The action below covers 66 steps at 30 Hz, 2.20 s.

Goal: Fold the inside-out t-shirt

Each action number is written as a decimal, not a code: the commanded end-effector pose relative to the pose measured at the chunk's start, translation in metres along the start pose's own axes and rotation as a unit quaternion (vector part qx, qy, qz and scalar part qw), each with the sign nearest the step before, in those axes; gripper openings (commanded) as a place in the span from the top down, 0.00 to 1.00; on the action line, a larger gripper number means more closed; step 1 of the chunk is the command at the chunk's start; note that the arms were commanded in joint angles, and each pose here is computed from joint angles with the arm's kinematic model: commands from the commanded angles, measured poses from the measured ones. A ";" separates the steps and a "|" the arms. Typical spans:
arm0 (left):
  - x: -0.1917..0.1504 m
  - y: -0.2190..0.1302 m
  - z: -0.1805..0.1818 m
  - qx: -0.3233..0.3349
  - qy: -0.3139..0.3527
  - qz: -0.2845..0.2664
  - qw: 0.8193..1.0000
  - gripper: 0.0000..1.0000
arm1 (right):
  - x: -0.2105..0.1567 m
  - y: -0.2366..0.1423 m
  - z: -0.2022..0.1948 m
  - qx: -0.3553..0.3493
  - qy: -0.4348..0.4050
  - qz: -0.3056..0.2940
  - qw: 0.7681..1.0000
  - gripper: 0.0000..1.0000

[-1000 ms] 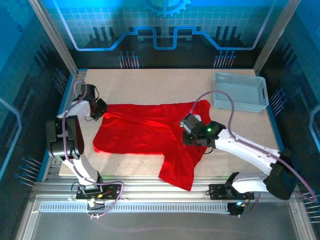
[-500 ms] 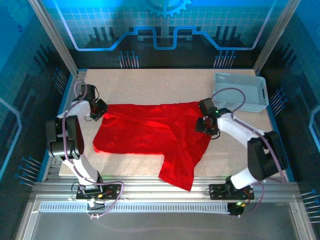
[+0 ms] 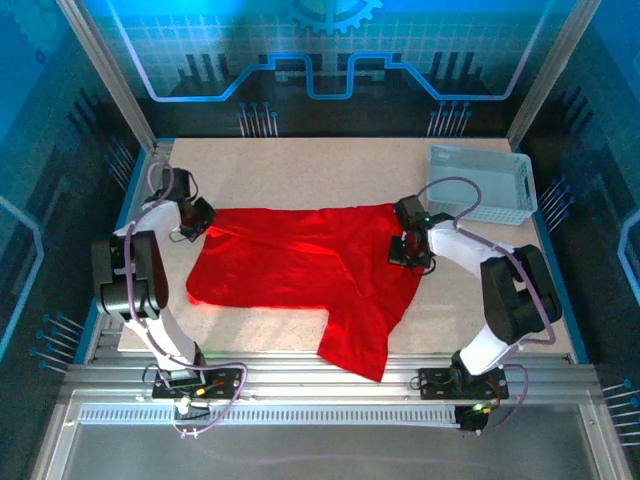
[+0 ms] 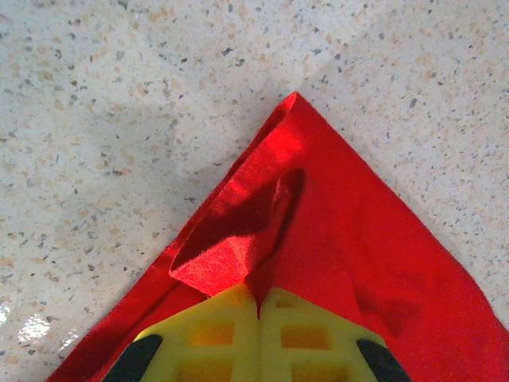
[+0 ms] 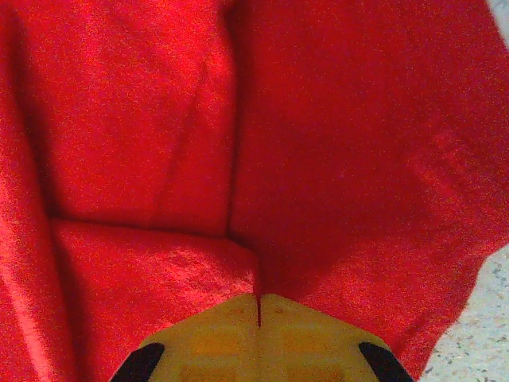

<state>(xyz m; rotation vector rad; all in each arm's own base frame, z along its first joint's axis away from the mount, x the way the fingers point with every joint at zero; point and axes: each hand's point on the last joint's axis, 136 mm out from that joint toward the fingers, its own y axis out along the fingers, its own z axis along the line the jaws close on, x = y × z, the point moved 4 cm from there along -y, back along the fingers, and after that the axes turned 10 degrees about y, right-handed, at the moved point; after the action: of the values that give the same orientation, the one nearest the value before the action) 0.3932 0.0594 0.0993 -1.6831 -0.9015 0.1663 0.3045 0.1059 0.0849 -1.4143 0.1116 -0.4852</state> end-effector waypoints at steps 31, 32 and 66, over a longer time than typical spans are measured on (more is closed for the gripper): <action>0.168 0.044 -0.102 -0.159 0.038 -0.045 0.986 1.00 | 0.329 -0.132 0.140 0.348 -0.019 -0.240 0.906 1.00; 0.168 0.045 -0.102 -0.163 0.033 -0.045 0.985 1.00 | 0.330 -0.133 0.142 0.353 -0.021 -0.244 0.903 1.00; 0.096 0.026 -0.022 -0.125 -0.017 -0.027 0.992 0.99 | 0.004 -0.083 0.012 0.129 0.133 -0.071 0.980 1.00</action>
<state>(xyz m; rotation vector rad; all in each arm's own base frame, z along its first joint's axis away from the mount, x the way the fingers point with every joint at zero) 0.4914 0.0946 0.1094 -1.9328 -0.9893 0.0554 0.3016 0.1062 0.1812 -1.0871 0.1261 -0.7421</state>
